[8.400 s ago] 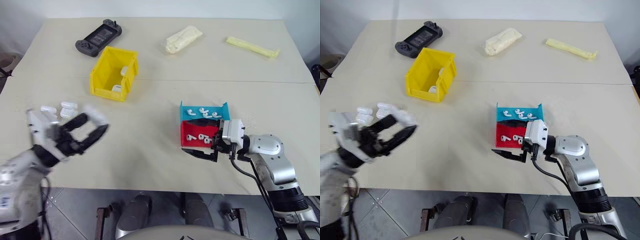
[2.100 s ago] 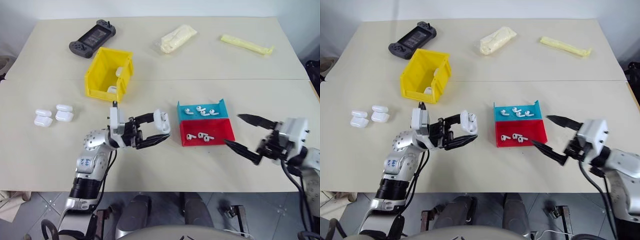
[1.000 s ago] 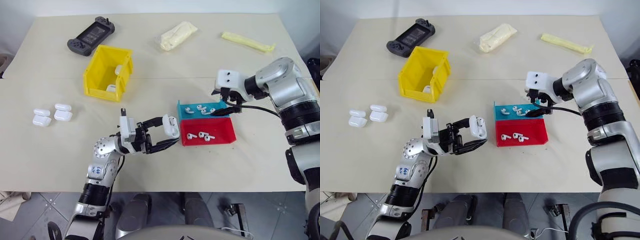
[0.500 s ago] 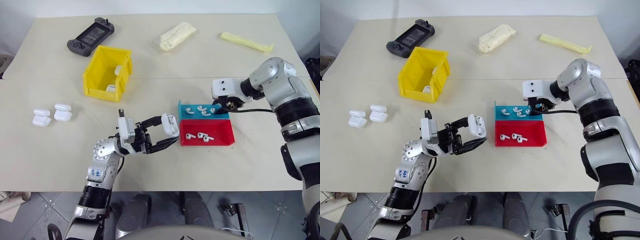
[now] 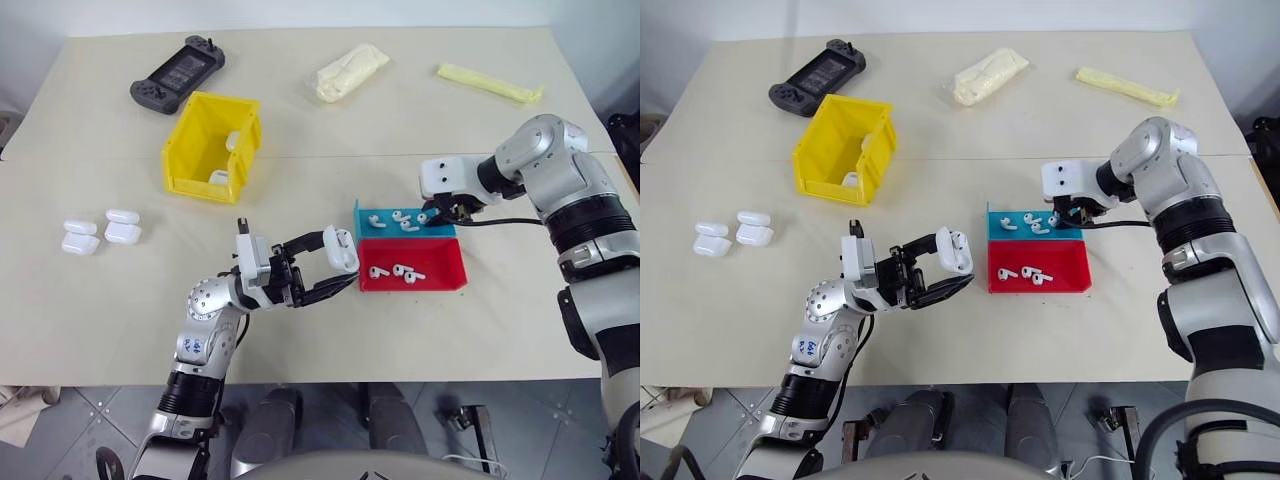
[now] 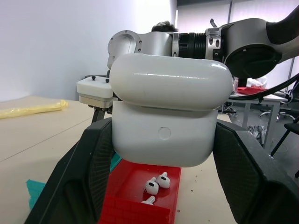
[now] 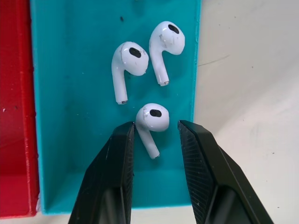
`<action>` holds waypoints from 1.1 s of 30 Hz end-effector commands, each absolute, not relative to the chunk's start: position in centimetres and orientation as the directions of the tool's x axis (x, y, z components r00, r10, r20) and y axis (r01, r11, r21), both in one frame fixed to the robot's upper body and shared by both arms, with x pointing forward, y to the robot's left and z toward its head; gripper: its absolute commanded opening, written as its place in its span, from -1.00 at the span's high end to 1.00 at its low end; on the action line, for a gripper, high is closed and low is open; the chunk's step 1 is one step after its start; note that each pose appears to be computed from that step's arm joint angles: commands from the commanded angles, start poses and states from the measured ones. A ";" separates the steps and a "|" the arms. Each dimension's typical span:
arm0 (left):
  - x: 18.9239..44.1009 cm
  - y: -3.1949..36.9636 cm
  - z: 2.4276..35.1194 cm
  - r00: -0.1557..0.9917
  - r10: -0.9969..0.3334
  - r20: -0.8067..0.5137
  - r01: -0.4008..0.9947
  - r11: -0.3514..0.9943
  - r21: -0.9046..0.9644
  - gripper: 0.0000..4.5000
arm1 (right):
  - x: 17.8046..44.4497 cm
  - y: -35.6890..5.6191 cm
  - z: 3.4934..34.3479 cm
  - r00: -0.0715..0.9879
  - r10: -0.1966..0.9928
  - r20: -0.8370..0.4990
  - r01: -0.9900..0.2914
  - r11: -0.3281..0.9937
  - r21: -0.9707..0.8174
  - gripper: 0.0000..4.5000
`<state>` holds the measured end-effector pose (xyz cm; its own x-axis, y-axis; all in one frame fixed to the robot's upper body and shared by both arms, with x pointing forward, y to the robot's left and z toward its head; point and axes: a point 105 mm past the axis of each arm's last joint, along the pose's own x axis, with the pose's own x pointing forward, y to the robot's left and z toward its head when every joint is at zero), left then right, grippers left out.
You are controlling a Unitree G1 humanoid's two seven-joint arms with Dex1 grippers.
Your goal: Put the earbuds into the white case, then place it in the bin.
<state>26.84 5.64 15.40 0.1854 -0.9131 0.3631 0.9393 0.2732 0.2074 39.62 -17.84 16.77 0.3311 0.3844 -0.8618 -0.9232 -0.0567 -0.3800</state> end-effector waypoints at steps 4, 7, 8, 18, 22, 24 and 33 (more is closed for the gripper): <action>26.4 5.5 16.5 0.165 -0.908 0.386 0.927 0.277 0.254 -0.26 | 39.2 -17.5 15.8 0.291 0.385 -0.876 -0.930 -0.103 -0.353 0.32; 26.5 5.6 16.5 0.168 -0.907 0.386 0.926 0.279 0.254 -0.26 | 39.1 -17.3 15.7 0.284 0.389 -0.876 -0.931 -0.109 -0.350 0.32; 26.4 5.6 16.5 0.168 -0.907 0.386 0.926 0.280 0.254 -0.26 | 39.1 -17.3 15.7 0.284 0.389 -0.876 -0.930 -0.110 -0.350 0.40; 26.5 5.6 16.7 0.174 -0.905 0.388 0.923 0.287 0.255 -0.26 | 39.2 -17.0 15.6 0.290 0.399 -0.870 -0.926 -0.111 -0.360 0.78; 26.5 5.7 16.7 0.176 -0.905 0.387 0.923 0.288 0.254 -0.26 | 39.6 -16.9 17.0 0.342 0.429 -0.836 -0.907 -0.081 -0.413 0.78; 26.5 5.8 16.7 0.173 -0.907 0.384 0.924 0.285 0.254 -0.26 | 39.9 -17.3 19.4 0.405 0.474 -0.782 -0.885 -0.011 -0.466 0.78; 26.9 4.3 17.0 0.101 -0.915 0.390 0.942 0.214 0.260 -0.26 | 34.5 -20.9 22.3 0.399 0.673 -0.623 -0.889 0.117 -0.443 0.78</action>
